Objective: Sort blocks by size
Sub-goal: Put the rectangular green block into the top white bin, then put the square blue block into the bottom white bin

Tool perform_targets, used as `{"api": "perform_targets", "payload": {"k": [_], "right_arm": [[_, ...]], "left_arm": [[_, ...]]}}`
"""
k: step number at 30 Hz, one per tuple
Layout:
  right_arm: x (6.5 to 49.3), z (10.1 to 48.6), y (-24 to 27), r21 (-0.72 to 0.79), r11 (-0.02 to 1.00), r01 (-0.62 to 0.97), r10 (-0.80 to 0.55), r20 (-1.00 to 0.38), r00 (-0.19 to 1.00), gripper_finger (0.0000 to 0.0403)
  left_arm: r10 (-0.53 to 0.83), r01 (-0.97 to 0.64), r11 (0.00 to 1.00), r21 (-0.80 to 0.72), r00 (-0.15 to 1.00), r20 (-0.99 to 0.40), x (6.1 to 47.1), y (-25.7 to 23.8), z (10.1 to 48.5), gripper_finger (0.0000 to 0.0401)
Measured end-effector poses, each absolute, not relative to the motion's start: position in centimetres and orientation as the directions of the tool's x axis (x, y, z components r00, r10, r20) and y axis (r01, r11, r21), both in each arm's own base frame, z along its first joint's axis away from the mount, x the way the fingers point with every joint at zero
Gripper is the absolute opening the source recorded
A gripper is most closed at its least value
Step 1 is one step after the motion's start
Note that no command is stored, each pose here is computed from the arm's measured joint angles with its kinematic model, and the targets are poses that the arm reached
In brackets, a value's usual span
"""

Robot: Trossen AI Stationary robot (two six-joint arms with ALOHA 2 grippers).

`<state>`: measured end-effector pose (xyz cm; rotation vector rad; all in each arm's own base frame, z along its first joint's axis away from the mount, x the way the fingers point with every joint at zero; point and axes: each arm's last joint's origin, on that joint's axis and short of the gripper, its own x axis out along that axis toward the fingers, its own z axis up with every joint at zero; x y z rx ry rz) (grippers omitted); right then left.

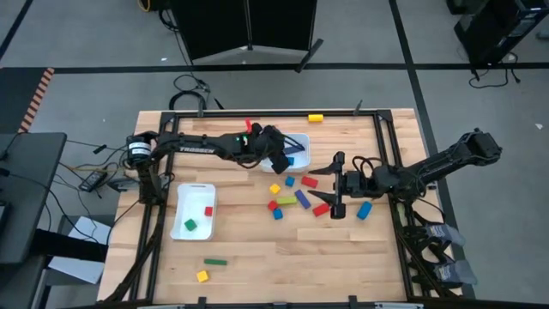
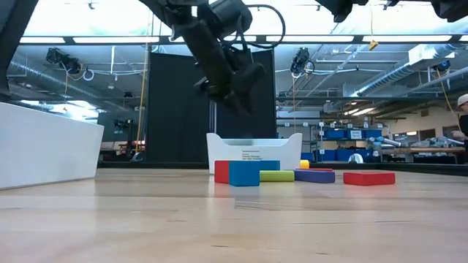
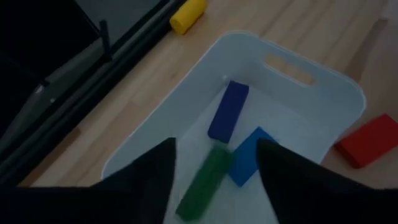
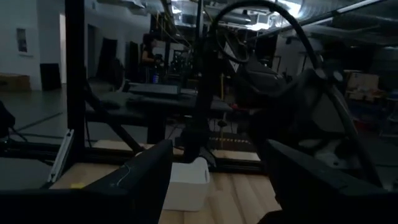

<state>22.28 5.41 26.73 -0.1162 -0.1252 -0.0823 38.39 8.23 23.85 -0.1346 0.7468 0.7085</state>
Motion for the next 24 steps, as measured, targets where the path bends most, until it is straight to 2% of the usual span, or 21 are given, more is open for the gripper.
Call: {"api": "perform_targets", "payload": {"k": [4,7,11,24], "right_arm": [[22.3,26.5,5.5,-0.108,0.99,0.087,-0.075,0.106,0.992,0.0264],[22.3,26.4,5.5,-0.094,0.992,0.087,-0.078,0.097,0.992,0.0264],[22.2,26.0,5.8,-0.087,0.993,0.08,-0.075,0.061,0.995,0.0264],[23.3,23.4,6.1,-0.069,0.995,0.074,-0.08,-0.1,0.992,0.0264]], "left_arm": [[0.544,-0.627,0.768,0.13,0.531,-0.65,38.5,7.9,24.2,0.0282],[0.559,-0.63,0.763,0.144,0.532,-0.636,38.2,7.2,24.9,0.0293],[0.566,-0.617,0.772,0.152,0.557,-0.608,37.6,5.3,25.6,0.0286],[0.43,-0.492,0.869,0.055,0.696,-0.575,36.3,-3.7,26.1,0.0245]]}}
